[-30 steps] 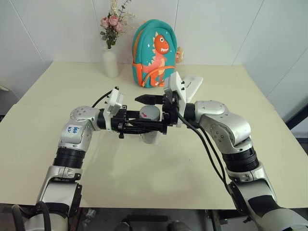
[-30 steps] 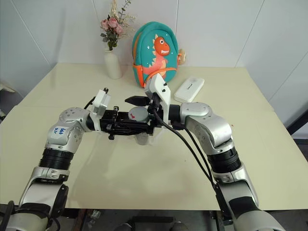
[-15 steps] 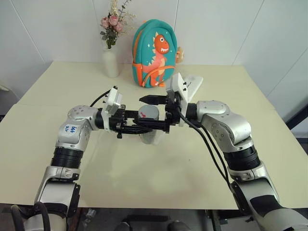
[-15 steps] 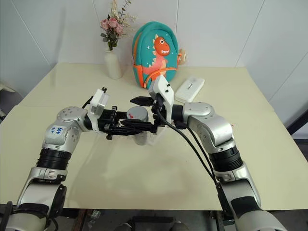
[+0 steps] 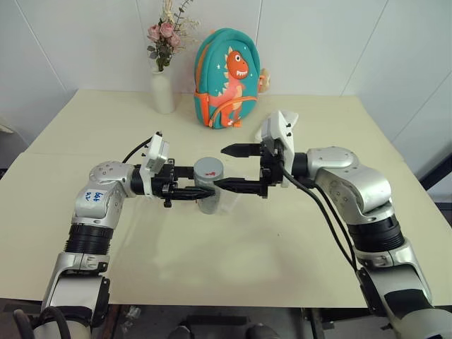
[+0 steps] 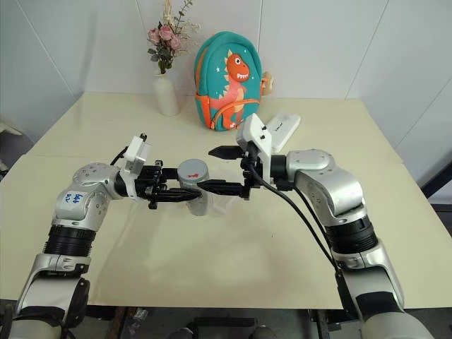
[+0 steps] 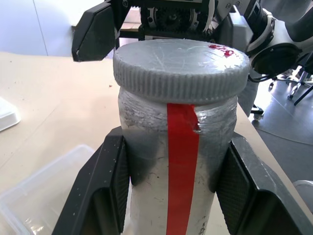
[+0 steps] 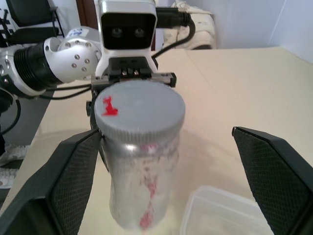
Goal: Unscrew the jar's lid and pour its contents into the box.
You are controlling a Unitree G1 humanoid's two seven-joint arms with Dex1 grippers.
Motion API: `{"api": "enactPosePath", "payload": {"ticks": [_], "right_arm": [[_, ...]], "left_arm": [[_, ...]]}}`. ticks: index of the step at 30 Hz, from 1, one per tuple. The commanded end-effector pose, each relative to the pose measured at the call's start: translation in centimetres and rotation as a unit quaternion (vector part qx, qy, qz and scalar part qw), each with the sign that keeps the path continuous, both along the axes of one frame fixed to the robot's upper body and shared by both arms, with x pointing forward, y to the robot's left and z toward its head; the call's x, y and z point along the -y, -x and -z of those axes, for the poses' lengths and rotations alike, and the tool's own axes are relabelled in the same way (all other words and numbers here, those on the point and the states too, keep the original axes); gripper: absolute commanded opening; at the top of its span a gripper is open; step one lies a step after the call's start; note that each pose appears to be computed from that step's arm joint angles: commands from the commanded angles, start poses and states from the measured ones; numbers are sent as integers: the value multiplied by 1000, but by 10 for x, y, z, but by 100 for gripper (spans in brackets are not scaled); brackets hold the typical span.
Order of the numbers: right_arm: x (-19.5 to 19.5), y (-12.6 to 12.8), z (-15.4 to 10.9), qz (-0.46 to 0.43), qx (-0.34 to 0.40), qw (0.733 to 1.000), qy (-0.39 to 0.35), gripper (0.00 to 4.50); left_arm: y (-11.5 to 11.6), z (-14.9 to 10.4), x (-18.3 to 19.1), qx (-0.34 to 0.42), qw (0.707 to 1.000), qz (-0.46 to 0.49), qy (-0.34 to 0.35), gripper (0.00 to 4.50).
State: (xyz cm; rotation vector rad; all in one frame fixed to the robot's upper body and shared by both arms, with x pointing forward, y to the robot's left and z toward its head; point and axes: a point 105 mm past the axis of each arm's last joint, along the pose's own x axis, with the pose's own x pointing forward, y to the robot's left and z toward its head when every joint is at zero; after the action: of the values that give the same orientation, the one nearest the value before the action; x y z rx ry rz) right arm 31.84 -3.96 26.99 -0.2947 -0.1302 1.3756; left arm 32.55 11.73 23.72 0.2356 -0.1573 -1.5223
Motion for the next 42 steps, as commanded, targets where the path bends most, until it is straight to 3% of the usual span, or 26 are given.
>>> {"api": "enactPosePath", "payload": {"ticks": [1,12,25,42], "right_arm": [[5,13,-13,-16,20,1000,-10,447],[-10,17,-31,-28,24,997,-60,447],[-42,24,-29,-65,14,995,-75,447],[-47,-1,-29,-24,31,997,-69,447]], "left_arm": [[6,-12,-2,27,1000,9,9,200],[4,-11,7,27,999,25,9,200],[-5,-14,18,35,999,32,14,200],[4,-11,24,40,997,58,6,200]]}}
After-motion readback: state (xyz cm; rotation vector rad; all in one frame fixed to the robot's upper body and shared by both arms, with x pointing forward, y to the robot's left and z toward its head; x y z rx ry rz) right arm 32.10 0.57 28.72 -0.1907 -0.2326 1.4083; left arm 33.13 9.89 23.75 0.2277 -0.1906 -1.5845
